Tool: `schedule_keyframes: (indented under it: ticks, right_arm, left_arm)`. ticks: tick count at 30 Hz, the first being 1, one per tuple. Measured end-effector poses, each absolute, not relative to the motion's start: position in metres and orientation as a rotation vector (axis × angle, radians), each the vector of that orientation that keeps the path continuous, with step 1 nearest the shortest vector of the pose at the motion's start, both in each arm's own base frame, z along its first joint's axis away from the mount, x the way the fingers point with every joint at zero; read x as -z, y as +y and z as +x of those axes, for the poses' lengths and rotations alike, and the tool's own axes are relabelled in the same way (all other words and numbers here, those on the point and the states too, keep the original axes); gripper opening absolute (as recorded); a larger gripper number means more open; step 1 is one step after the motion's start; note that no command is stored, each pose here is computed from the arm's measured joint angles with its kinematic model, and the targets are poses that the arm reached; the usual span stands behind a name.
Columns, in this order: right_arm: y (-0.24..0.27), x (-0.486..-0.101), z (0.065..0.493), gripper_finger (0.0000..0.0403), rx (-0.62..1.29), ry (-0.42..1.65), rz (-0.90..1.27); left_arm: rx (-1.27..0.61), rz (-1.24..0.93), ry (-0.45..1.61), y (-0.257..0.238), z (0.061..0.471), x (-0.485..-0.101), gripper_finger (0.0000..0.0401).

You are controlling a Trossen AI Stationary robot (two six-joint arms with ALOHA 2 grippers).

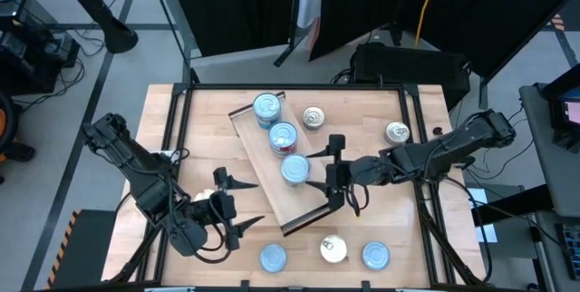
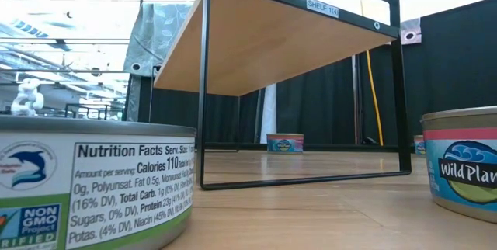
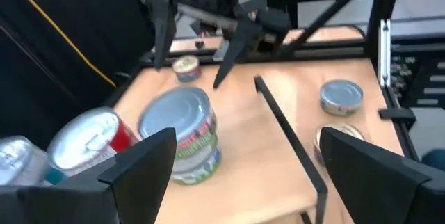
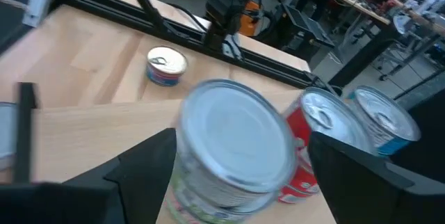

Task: Stack canned seafood by type on shelf
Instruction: Stack the green tuna can on top of the green tuna cans on the shelf

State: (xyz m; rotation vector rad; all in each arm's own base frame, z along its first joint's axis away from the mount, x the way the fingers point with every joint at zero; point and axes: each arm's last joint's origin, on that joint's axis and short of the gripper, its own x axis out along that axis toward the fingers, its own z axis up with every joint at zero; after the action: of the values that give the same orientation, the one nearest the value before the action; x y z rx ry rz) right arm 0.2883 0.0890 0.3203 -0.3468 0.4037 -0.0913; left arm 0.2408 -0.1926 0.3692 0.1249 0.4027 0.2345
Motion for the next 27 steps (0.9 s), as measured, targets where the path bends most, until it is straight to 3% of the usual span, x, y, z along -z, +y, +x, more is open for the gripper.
schedule_keyframes:
  ticks: [22, 27]
  right_arm:
    - [0.093, -0.313, 0.292, 0.0315, 0.175, 0.427, -0.375]
    - [0.091, -0.311, 0.292, 0.0315, 0.185, 0.447, -0.381]
  left_arm:
    - [-0.212, 0.023, 0.462, -0.207, 0.228, -0.32, 0.0354]
    - [-0.125, -0.03, 0.457, -0.218, 0.224, -0.305, 0.0354]
